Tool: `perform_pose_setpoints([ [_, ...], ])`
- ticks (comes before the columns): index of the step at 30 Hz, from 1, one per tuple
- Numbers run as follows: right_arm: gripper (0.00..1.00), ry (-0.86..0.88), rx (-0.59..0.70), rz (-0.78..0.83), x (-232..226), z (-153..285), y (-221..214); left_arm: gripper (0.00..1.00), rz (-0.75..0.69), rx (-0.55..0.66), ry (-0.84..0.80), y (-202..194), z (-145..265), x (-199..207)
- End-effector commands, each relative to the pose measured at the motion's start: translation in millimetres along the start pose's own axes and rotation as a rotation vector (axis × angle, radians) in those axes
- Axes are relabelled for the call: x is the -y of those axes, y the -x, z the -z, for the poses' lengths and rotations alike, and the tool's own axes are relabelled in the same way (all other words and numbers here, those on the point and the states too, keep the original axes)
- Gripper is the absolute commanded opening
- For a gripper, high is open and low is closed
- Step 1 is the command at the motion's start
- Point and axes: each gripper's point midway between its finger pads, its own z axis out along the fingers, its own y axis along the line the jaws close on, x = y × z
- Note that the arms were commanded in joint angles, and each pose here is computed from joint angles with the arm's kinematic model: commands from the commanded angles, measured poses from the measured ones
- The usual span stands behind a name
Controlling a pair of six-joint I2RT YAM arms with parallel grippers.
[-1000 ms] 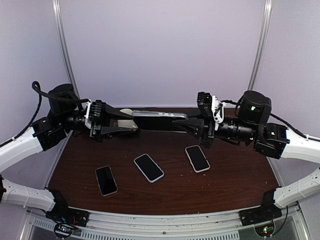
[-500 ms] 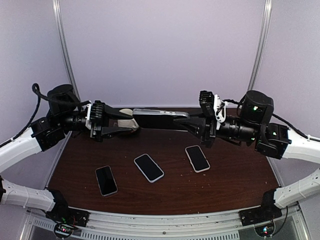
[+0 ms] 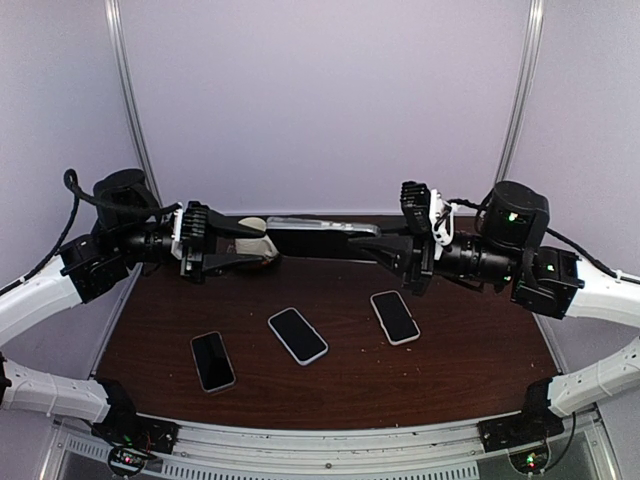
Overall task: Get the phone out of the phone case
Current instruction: Pass from the right arm to the left
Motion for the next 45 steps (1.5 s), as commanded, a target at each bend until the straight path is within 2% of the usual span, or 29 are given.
perform_pose_setpoints([
  [1,0.00,-0.020,0.119,0.021,4.7,9.3,36.4,0.32,-0.027,0.010,0.017,7.4,3.1,-7.3],
  [23,0.00,0.010,0.130,0.010,-2.0,10.5,35.4,0.32,-0.021,0.001,0.021,4.9,2.3,-8.3],
  [45,0.00,0.075,0.142,-0.005,-12.4,-10.7,39.2,0.33,0.008,0.088,-0.024,18.8,-0.6,-4.5],
])
